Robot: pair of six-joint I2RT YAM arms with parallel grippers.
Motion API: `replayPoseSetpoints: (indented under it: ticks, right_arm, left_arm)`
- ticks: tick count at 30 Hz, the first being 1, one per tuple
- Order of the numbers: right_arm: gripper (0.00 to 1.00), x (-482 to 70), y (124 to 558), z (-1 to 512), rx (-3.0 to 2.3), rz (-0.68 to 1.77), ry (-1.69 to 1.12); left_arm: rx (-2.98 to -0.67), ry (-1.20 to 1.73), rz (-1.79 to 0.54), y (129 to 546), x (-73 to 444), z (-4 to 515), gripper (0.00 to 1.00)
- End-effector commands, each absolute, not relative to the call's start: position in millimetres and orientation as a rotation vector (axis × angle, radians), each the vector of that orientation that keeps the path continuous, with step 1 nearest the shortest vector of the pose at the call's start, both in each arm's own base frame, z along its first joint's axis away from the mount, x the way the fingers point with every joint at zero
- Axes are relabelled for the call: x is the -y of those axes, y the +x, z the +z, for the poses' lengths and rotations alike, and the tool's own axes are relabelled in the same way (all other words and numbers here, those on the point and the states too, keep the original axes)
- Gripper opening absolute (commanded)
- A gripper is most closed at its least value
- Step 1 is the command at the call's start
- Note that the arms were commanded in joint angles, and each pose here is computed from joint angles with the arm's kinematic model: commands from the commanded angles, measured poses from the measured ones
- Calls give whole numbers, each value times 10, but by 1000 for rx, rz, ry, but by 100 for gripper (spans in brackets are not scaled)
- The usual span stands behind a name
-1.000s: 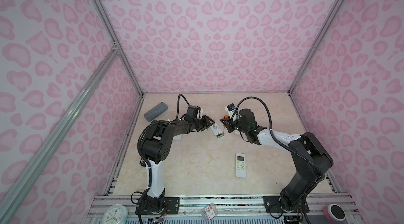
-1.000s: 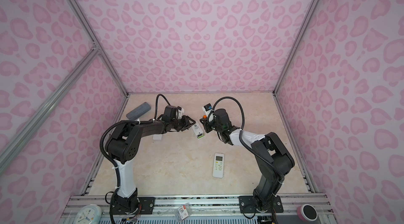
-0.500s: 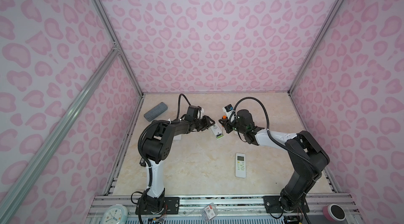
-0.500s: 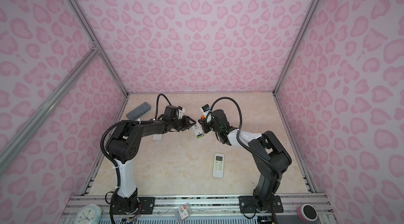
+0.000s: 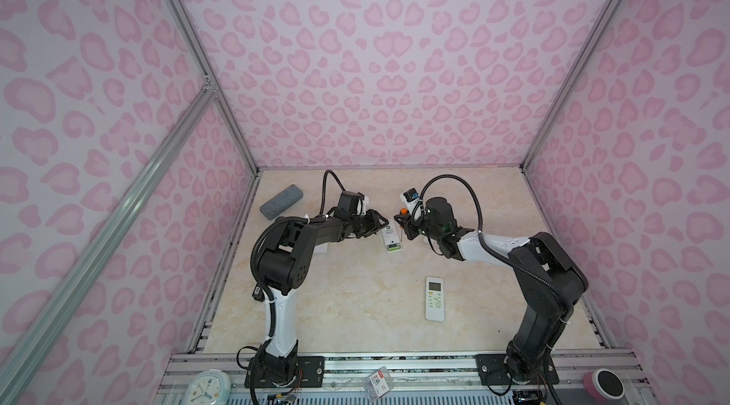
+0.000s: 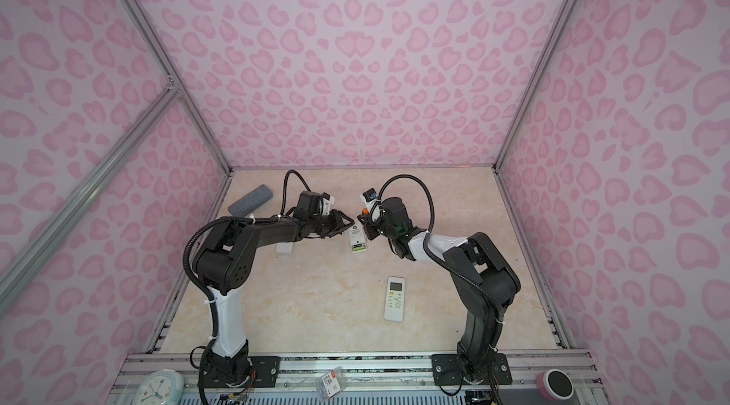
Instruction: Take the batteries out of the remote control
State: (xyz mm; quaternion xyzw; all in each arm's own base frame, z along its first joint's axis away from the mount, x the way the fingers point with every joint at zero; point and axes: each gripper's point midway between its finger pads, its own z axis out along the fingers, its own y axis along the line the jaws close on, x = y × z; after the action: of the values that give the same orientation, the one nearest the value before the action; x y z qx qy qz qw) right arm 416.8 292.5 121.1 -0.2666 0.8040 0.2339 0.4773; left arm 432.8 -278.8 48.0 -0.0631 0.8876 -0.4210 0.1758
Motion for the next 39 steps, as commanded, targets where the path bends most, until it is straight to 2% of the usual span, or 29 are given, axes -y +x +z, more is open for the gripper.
replayPoseSetpoints:
  ticks: [1, 11, 26, 39]
  right_arm:
    - [0, -2952, 4181, 1258, -1938, 598, -629]
    - [0, -2824, 4132, 1397, -1955, 560, -577]
    - [0, -2837, 4089, 1417, -2008, 545, -412]
    - [0, -2878, 4043, 1375, -2014, 538, -409]
  left_arm:
    - [-2517, -170, -1197, 4298, 2790, 468, 43]
    - [-2507, -217, -1155, 4145, 2654, 586, 49]
    - [-2568, -280, -1219, 3912, 2910, 379, 44]
    - [-2585, -284, -1238, 3904, 2966, 289, 39]
